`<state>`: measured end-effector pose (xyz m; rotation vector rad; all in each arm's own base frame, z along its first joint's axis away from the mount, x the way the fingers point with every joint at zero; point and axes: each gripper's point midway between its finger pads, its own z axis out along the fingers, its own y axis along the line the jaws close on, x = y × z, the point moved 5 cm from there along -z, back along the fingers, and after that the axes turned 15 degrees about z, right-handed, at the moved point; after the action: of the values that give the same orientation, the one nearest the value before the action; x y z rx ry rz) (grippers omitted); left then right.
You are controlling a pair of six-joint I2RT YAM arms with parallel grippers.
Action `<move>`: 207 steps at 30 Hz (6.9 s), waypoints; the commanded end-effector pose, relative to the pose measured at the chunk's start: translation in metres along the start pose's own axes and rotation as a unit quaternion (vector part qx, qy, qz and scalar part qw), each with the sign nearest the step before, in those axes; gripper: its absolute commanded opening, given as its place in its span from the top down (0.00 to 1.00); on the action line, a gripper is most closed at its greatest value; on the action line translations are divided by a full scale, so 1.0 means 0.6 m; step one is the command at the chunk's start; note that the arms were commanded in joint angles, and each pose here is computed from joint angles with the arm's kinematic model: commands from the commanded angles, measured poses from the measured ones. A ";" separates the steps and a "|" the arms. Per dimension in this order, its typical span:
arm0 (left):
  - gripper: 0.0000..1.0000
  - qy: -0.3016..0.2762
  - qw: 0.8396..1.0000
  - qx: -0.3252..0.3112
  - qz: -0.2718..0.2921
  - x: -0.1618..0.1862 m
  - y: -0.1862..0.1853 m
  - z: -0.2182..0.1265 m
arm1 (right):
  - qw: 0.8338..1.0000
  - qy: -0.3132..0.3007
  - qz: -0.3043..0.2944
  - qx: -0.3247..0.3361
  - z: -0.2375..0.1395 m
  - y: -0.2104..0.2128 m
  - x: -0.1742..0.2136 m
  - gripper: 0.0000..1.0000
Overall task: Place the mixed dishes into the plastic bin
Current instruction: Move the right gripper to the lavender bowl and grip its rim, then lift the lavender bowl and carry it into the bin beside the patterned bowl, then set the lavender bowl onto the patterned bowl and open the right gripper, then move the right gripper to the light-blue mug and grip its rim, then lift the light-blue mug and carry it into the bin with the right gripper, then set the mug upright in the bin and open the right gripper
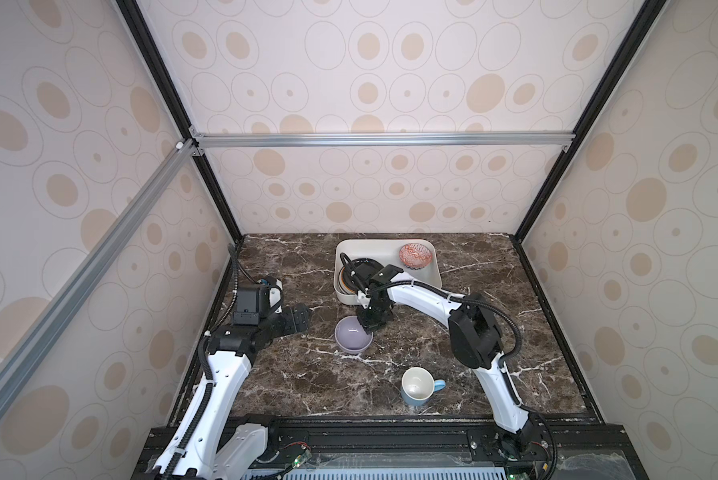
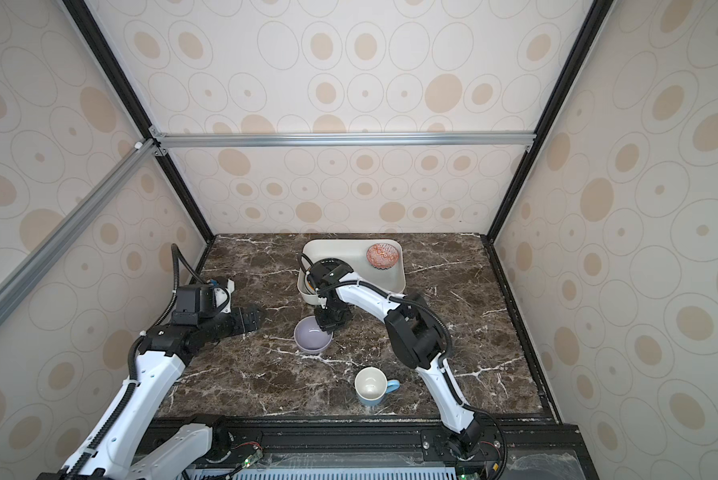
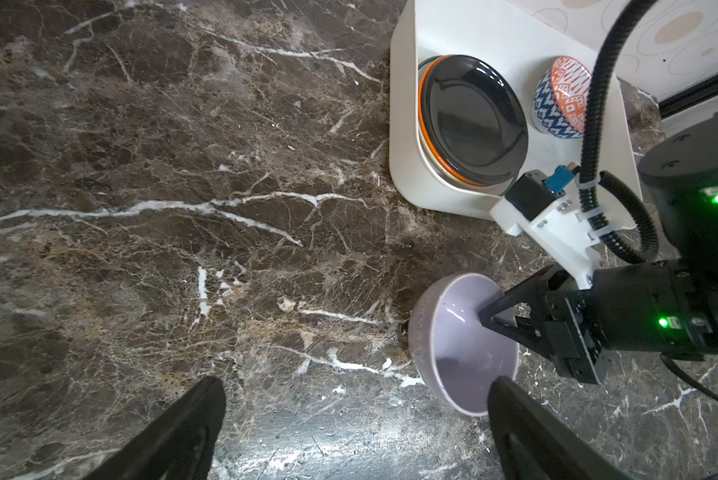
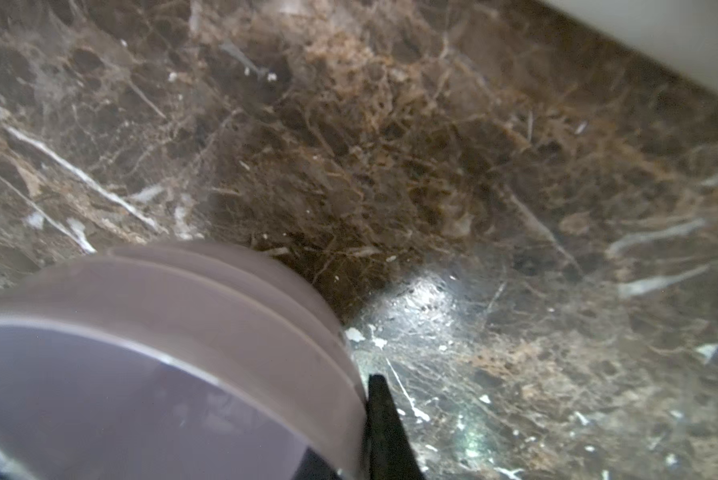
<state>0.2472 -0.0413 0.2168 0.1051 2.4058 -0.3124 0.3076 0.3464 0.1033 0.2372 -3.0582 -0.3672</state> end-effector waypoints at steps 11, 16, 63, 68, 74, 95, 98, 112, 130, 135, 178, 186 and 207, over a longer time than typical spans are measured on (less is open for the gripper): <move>0.01 -0.040 0.999 0.000 0.005 -0.106 0.002 0.019 | 0.998 -0.056 -0.011 -0.016 -0.153 -0.009 -0.037 0.97; 0.01 -0.052 0.998 0.030 -0.006 -0.152 -0.007 0.045 | 0.995 -0.092 0.044 -0.021 -0.205 -0.084 -0.089 0.97; 0.01 -0.043 0.997 0.062 0.030 -0.356 -0.093 0.194 | 0.936 -0.227 0.262 -0.059 -0.188 -0.410 -0.353 0.75; 0.01 -0.044 0.997 0.058 0.035 -0.362 -0.095 0.194 | 0.935 -0.231 0.263 -0.065 -0.189 -0.409 -0.357 0.72; 0.01 -0.042 0.997 0.054 0.041 -0.362 -0.094 0.193 | 0.934 -0.226 0.270 -0.061 -0.184 -0.412 -0.354 0.84; 0.01 -0.038 0.995 0.071 0.066 -0.312 -0.096 0.164 | 0.953 -0.221 0.202 -0.046 -0.314 -0.324 -0.230 0.74; 0.01 -0.036 0.994 0.083 0.065 -0.287 -0.098 0.162 | 0.964 -0.190 0.185 -0.035 -0.305 -0.299 -0.167 0.72; 0.01 -0.007 0.991 0.108 0.073 -0.159 -0.091 0.136 | 0.988 -0.098 0.122 -0.005 -0.192 -0.170 0.158 0.56; 0.01 -0.044 0.993 0.095 0.057 -0.109 -0.087 0.052 | 0.993 -0.067 0.080 0.047 -0.163 -0.173 0.266 0.55; 0.01 -0.048 0.994 0.090 0.050 -0.106 -0.085 0.044 | 0.995 -0.051 0.070 0.055 -0.138 -0.170 0.280 0.56; 0.01 -0.053 0.994 0.063 0.076 -0.222 -0.087 0.093 | 0.988 -0.140 0.052 0.049 -0.269 -0.146 0.089 1.00; 0.01 -0.062 0.993 0.064 0.081 -0.271 -0.092 0.124 | 0.976 -0.179 0.104 0.068 -0.308 -0.193 -0.051 1.00; 0.01 -0.049 0.993 0.046 0.097 -0.341 -0.076 0.177 | 0.967 -0.163 0.181 0.069 -0.224 -0.301 -0.206 0.99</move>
<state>0.4584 -0.1133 0.2730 0.3244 2.2754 -0.3542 0.4545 0.1602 0.1716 -0.4031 -3.3071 -0.1068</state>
